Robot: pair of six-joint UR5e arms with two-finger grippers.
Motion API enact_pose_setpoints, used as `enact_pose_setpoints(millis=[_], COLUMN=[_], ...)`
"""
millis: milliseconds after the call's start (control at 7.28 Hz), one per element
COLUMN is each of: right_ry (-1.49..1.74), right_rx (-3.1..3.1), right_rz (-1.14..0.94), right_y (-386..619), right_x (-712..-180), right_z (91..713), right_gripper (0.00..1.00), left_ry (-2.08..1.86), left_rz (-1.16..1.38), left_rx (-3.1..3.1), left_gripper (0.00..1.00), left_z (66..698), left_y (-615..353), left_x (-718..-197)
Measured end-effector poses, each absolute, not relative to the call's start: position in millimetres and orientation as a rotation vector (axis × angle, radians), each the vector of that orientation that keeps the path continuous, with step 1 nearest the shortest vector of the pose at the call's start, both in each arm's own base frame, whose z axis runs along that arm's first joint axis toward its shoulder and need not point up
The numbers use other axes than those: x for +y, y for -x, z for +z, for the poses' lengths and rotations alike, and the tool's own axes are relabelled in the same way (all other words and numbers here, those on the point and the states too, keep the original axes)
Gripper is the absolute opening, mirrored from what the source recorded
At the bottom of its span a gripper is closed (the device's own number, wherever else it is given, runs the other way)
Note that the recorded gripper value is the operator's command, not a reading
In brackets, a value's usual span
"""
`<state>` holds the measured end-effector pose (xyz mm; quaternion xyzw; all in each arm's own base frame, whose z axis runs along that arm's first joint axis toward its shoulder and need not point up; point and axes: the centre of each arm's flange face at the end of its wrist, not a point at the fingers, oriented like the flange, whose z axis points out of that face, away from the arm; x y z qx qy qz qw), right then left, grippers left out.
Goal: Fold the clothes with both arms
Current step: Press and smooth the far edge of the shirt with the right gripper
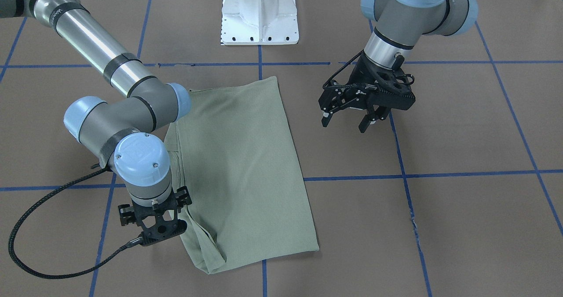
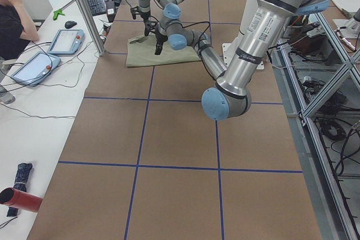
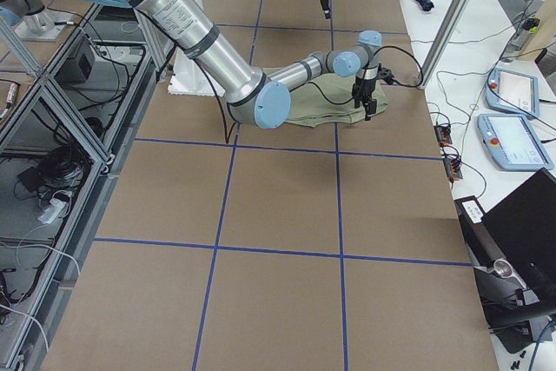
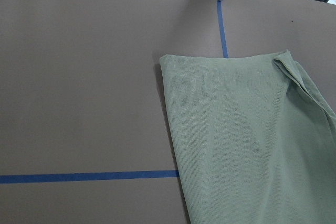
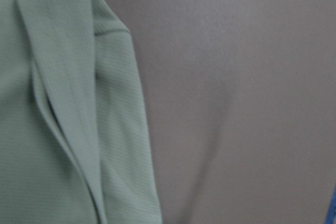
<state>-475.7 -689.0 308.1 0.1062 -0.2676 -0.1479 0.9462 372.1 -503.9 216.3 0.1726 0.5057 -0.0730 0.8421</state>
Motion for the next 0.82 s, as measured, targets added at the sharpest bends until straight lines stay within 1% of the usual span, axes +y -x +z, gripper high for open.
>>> enact_pose_setpoints(millis=[137,275,824], right_ry=[-0.228,-0.238,-0.243], right_rx=[-0.559,-0.573,-0.566], right_rz=[-0.296,-0.289,-0.305], right_y=[486,499,540], right_x=[-697,-704,-708], right_z=[286,278,294], right_gripper=[1.00,1.00,1.00], left_ry=[-0.364,-0.363,-0.366], left_rz=[-0.154,-0.154,-0.154], left_rx=[1.067,1.067,1.071], left_gripper=[1.00,1.00,1.00], left_z=[217,217,215], left_y=[-372,-372,-369], left_x=[-504,-504,-502])
